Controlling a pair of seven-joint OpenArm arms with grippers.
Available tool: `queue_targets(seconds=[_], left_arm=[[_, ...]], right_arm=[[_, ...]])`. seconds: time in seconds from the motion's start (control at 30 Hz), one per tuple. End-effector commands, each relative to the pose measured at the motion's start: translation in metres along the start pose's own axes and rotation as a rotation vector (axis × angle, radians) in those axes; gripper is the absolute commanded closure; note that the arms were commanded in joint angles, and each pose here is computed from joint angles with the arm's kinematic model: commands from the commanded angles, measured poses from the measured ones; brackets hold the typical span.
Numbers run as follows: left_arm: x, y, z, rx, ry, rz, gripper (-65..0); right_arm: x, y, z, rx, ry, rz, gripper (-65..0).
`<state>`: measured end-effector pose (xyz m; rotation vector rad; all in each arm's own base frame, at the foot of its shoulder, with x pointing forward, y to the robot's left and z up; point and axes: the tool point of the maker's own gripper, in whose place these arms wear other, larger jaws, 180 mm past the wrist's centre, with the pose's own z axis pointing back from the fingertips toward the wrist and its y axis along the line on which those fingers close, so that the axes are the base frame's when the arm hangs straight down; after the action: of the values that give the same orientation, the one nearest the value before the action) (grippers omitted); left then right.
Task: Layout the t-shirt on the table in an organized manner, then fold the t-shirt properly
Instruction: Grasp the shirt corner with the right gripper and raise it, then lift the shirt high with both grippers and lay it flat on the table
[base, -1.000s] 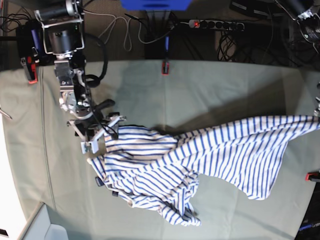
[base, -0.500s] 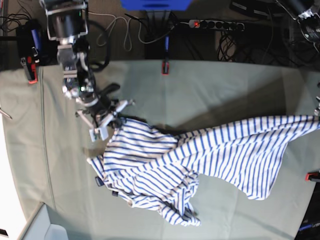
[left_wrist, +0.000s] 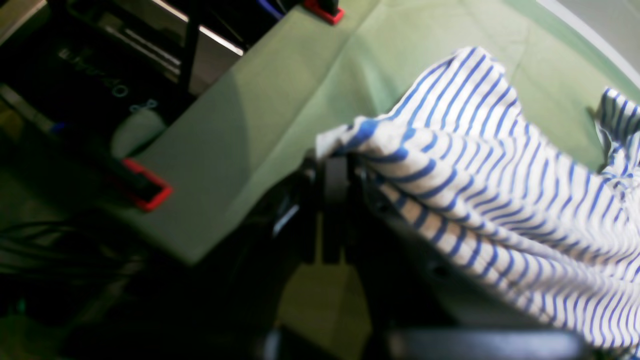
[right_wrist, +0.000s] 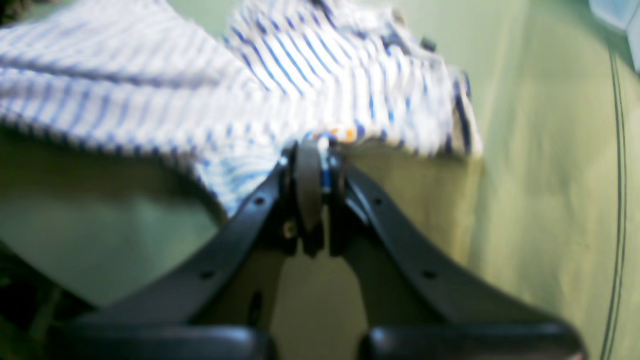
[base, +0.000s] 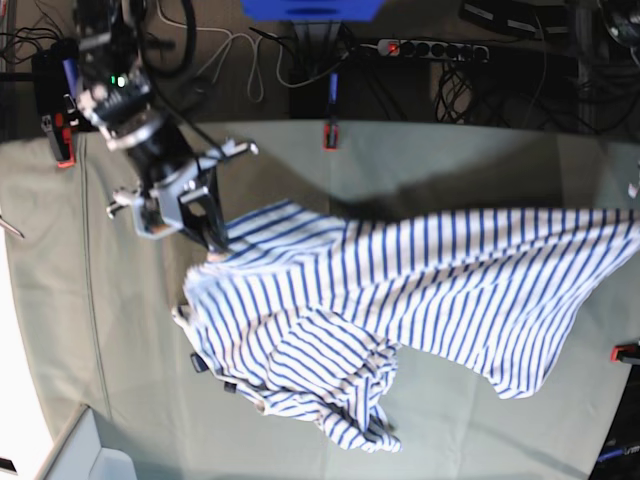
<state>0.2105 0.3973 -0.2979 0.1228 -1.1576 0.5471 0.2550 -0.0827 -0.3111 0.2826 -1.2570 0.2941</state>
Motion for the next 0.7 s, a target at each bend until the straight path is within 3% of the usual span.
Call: queue_targets(seconds=[0.0, 0.2, 0.33, 0.5, 0.67], left_arm=[[0.026, 0.003, 0.008, 0.003, -0.081, -0.027, -0.2], [0.054, 0.012, 0.046, 0.073, -0.188, -0.050, -0.2], [0.064, 0.007, 0.050, 0.067, -0.213, -0.069, -0.2], [0.070, -0.036, 0.027, -0.058, -0.211, -0.099, -0.2], [0.094, -0.100, -0.008, -0.236, -0.235, -0.185, -0.2]], right_arm=[[0.011, -0.003, 0.009, -0.014, -0.050, 0.002, 0.0], [0.010, -0.012, 0.048, -0.071, -0.139, -0.020, 0.0], [0.015, -0.009, 0.057, -0.071, -0.192, -0.024, 0.0], [0.036, -0.016, 0.044, -0.074, -0.261, -0.003, 0.0], [0.072, -0.037, -0.004, -0.084, -0.251, 0.066, 0.0]])
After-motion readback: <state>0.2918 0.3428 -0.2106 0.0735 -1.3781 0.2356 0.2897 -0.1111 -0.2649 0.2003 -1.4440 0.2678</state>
